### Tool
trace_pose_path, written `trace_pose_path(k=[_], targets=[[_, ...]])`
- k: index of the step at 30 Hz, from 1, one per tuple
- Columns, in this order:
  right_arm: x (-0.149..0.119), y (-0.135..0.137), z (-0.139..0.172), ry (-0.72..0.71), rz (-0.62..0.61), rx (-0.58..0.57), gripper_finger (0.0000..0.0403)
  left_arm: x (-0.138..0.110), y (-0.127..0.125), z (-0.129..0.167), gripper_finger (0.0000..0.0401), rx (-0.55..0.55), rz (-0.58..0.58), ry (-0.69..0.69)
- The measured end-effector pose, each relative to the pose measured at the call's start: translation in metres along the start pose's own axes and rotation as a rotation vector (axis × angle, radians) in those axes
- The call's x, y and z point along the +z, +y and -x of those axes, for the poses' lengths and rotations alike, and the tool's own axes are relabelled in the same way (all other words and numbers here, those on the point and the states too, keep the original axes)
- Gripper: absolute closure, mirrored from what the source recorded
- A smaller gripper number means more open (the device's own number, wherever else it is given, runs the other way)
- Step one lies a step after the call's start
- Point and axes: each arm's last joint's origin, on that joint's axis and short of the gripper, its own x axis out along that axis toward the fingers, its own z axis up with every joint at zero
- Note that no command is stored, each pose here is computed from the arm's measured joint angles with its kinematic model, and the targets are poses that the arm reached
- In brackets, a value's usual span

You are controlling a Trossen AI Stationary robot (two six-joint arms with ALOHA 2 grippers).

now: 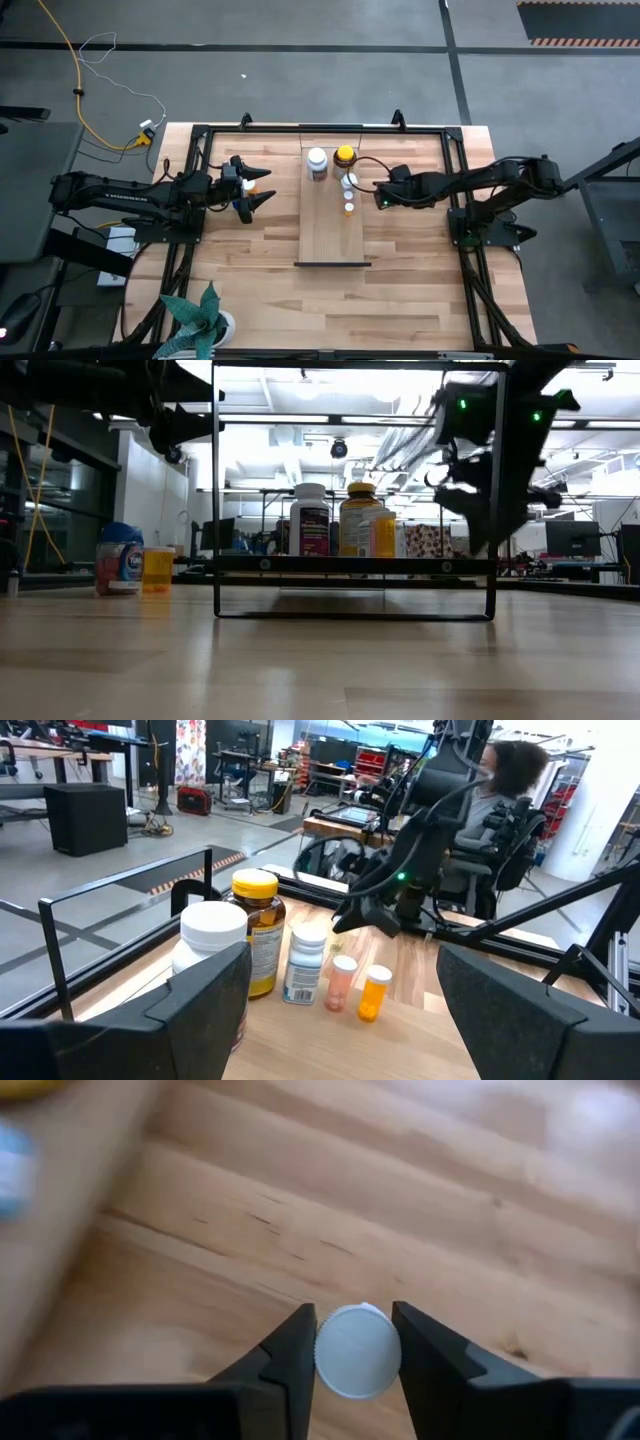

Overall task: Pick and place medicine bottles onto shelf by color
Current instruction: Put the yellow pill bottle on the shelf

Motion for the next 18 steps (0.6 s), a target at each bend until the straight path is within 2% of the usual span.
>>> trace_pose_path(k=[7, 12, 15, 18], targets=[[0.015, 0.036, 0.055, -0.271, 0.138, 0.115, 0.0294, 0.0, 0.0, 0.0, 0.0091, 0.001, 0.0, 0.0], [0.018, 0.062, 0.091, -0.441, 0.232, 0.278, 0.0294, 0.0, 0.0, 0.0, 0.0091, 0.002, 0.0, 0.0], [0.018, 0.077, 0.101, -0.475, 0.295, 0.428, 0.0294, 0.0, 0.0, 0.0, 0.0091, 0.004, 0.0, 0.0], [0.016, 0.092, 0.097, -0.479, 0.358, 0.512, 0.0294, 0.0, 0.0, 0.0, 0.0091, 0.003, 0.0, -0.001]])
